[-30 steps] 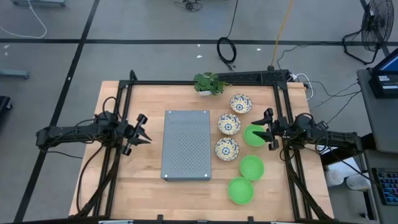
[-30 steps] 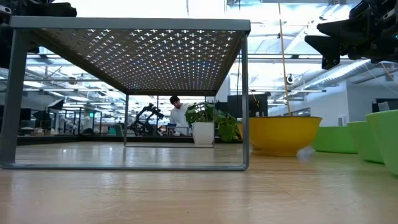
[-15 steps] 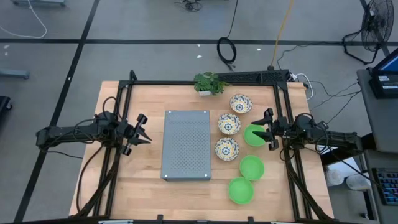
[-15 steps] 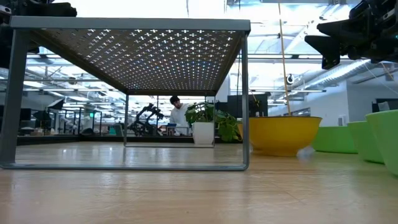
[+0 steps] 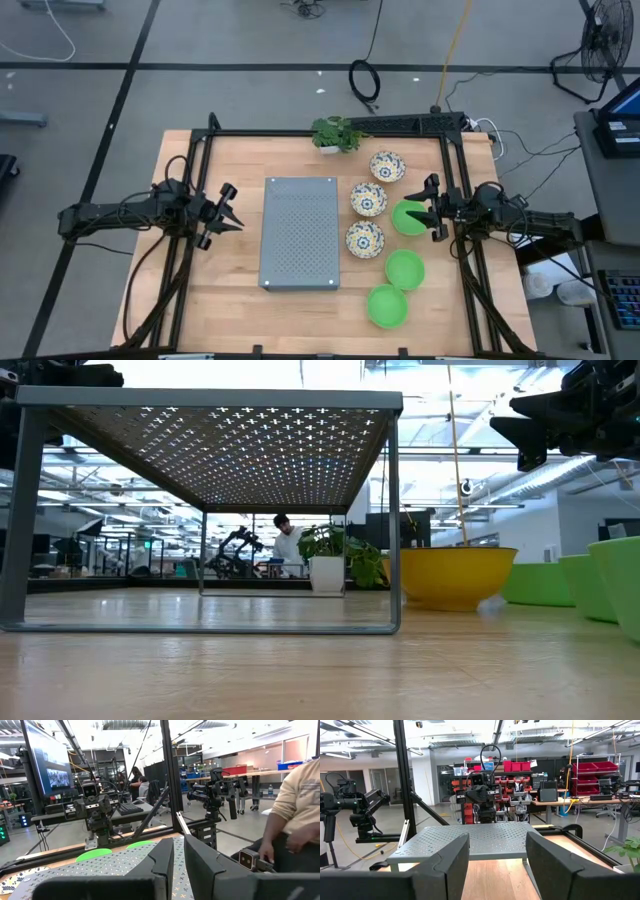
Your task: Pick & Place Mini bowls
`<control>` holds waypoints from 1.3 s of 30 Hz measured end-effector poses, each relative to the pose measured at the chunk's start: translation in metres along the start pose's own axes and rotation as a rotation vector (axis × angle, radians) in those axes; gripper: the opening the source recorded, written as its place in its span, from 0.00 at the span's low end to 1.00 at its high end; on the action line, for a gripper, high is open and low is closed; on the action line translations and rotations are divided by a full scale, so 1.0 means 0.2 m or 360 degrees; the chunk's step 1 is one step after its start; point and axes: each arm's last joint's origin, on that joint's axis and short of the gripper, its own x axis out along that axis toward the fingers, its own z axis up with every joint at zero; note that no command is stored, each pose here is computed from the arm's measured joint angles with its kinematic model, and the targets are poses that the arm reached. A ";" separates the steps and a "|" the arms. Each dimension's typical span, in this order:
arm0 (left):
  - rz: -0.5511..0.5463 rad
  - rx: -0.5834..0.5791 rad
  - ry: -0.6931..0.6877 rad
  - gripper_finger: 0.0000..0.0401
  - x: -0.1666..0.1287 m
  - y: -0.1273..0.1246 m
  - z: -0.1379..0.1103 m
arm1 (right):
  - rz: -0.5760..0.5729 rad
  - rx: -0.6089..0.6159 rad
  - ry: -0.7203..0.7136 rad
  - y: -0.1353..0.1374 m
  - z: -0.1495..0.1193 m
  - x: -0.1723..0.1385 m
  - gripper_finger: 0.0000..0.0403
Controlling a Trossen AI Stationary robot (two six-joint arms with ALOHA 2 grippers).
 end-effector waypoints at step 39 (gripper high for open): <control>0.0000 0.0000 0.0000 0.13 0.00 0.00 0.00 | -0.0256 0.0403 -0.0152 -0.02 0.03 0.00 0.45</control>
